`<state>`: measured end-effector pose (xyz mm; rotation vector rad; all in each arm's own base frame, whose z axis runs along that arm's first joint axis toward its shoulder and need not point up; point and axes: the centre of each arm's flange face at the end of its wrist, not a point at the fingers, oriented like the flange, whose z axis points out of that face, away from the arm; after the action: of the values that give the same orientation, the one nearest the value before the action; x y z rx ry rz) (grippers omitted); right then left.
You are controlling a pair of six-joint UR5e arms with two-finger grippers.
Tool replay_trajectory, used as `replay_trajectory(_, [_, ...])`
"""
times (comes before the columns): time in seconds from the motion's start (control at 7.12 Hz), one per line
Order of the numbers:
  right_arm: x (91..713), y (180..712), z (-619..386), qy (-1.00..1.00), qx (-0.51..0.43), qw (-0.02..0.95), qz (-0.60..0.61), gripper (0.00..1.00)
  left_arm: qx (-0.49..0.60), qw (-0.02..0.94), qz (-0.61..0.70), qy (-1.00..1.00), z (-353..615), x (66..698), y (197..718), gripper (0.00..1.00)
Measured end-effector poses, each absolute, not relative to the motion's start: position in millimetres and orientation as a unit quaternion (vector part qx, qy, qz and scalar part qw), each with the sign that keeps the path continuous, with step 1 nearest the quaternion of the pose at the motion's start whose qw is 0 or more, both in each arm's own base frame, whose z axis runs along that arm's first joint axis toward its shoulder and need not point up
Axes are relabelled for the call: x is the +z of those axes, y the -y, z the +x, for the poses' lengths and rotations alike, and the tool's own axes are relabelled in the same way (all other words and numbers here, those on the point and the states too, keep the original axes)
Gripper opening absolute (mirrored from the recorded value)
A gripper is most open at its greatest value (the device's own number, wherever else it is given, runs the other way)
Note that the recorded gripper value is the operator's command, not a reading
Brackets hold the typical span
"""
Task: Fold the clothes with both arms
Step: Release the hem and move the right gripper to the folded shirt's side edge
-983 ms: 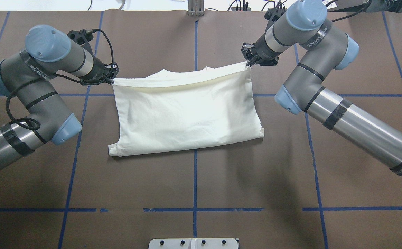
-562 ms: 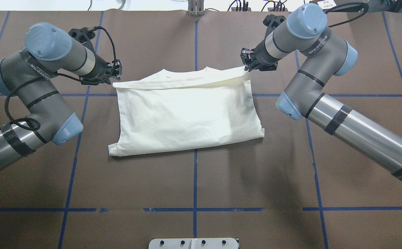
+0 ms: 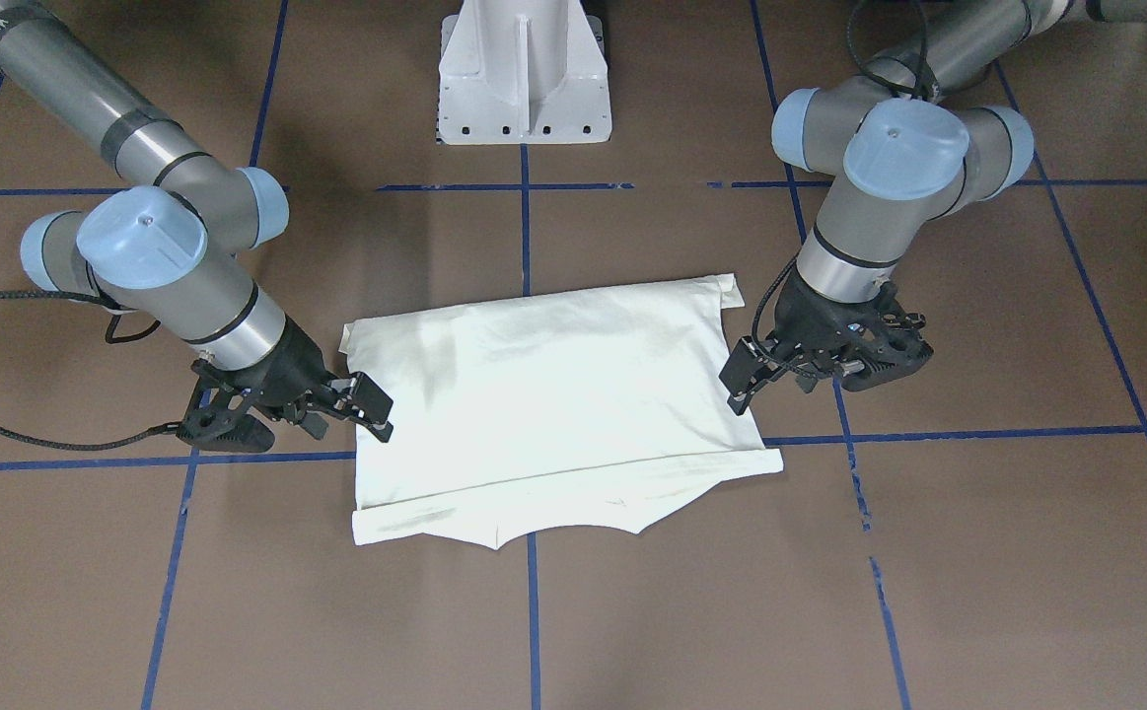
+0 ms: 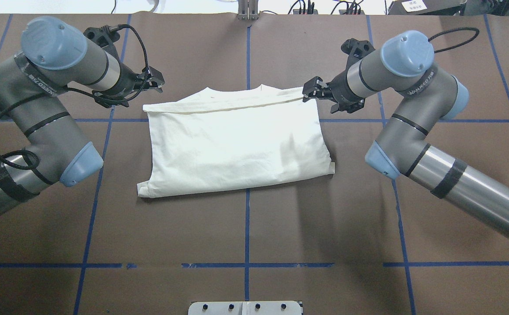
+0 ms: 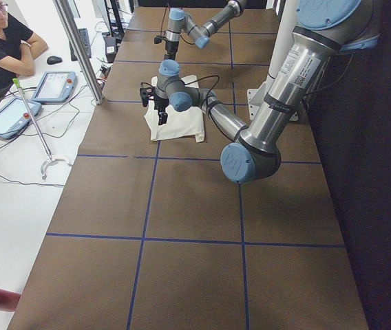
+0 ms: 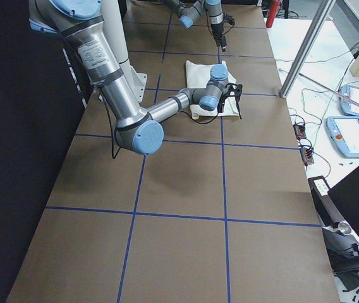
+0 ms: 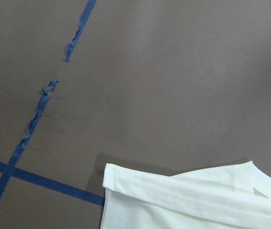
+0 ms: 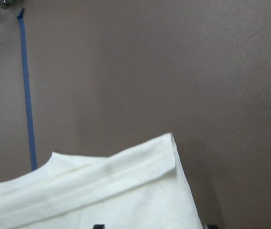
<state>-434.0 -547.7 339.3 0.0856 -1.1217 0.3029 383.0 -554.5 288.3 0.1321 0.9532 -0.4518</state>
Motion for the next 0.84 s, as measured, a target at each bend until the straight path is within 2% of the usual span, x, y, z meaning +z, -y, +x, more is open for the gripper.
replay_trajectory(0.42, [369.1, 457.7, -464.1, 0.519, 0.140, 0.843, 0.019, 0.99, -0.217, 0.855, 0.066, -0.467, 368.6, 259.8, 536.4, 0.99])
replay_trajectory(0.56, [375.8, 447.5, -467.6, 0.514, 0.139, 0.846, 0.016, 0.72, -0.216, 0.854, 0.066, -0.469, 367.2, 257.5, 533.9, 0.99])
replay_trajectory(0.7, [379.1, 443.1, -468.1, 0.513, 0.138, 0.847, 0.014, 0.23, -0.216, 0.853, 0.066, -0.470, 366.7, 256.3, 532.8, 0.98])
replay_trajectory(0.84, [379.1, 441.1, -468.4, 0.513, 0.136, 0.847, 0.012, 0.00, -0.215, 0.853, 0.066, -0.470, 366.5, 256.5, 532.2, 0.98])
